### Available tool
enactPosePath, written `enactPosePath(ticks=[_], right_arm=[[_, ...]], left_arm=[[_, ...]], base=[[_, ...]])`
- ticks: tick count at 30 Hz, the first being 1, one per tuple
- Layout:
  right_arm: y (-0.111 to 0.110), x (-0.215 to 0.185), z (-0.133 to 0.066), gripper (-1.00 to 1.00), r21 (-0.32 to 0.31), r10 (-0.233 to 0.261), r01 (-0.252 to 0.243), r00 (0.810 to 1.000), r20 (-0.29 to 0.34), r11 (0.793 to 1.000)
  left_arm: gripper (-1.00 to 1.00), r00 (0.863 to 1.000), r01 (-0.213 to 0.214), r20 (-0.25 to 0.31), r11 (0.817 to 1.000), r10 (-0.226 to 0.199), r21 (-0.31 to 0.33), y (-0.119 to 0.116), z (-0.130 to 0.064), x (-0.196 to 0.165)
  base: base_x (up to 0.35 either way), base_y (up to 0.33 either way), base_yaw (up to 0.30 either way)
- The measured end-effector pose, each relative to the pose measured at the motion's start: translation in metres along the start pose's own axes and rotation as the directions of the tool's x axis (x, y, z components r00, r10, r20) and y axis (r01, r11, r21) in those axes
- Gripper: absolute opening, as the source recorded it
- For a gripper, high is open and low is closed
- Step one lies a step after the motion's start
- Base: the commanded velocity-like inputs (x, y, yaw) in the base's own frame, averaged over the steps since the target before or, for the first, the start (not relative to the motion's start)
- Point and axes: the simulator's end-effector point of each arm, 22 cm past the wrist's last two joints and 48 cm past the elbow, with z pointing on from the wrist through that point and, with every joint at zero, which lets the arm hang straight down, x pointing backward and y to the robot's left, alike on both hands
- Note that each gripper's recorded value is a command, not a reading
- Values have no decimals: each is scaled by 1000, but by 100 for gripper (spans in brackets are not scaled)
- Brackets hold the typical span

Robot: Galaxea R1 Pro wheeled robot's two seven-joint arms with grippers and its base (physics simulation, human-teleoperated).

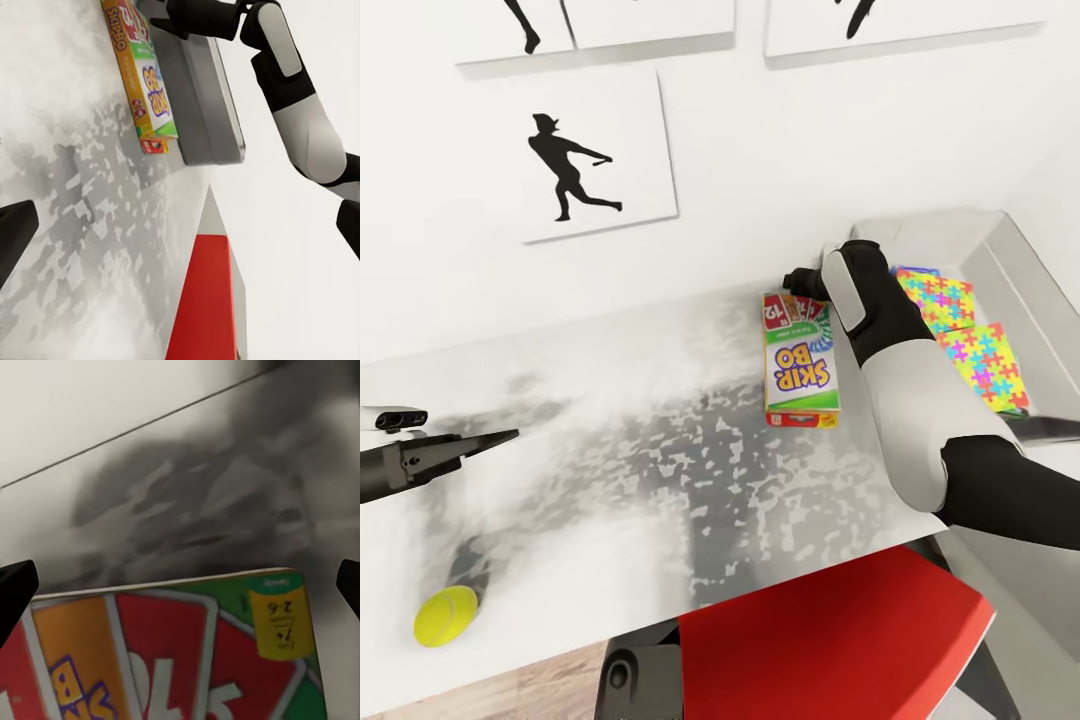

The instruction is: Put all the toys in the child's room - the three board games (two on the bed and one on the table), the two jigsaw puzzles on the table, and the tennis ball on the table - inside the toy box on the table in the child's room.

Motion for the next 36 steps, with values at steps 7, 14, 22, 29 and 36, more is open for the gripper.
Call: enactPosePath(ticks=[7, 14, 22, 29, 36], right_arm=[[-2, 5, 6, 100, 4, -1, 1, 1000, -6, 1000], [-9, 4, 7, 100, 36, 1, 0, 1000, -5, 999], [-14, 4, 6, 100, 58, 1, -1, 1000, -6, 998], [-14, 5, 6, 100, 61, -2, 3, 1000, -7, 998], [-15, 5, 6, 100, 62, -3, 3, 1000, -7, 998]], left_arm=[[100, 1000, 9, -2, 1000, -9, -2, 5, 1, 3], [100, 1000, 12, -3, 1000, -12, -3, 6, 1, 3], [100, 1000, 12, -3, 1000, -12, -4, 6, 1, 3], [100, 1000, 12, -3, 1000, -12, -4, 6, 1, 3], [100, 1000, 12, -4, 1000, -12, -4, 6, 1, 3]], base=[[0, 0, 0], [0, 0, 0], [0, 0, 0], [0, 15, 0], [0, 36, 0]])
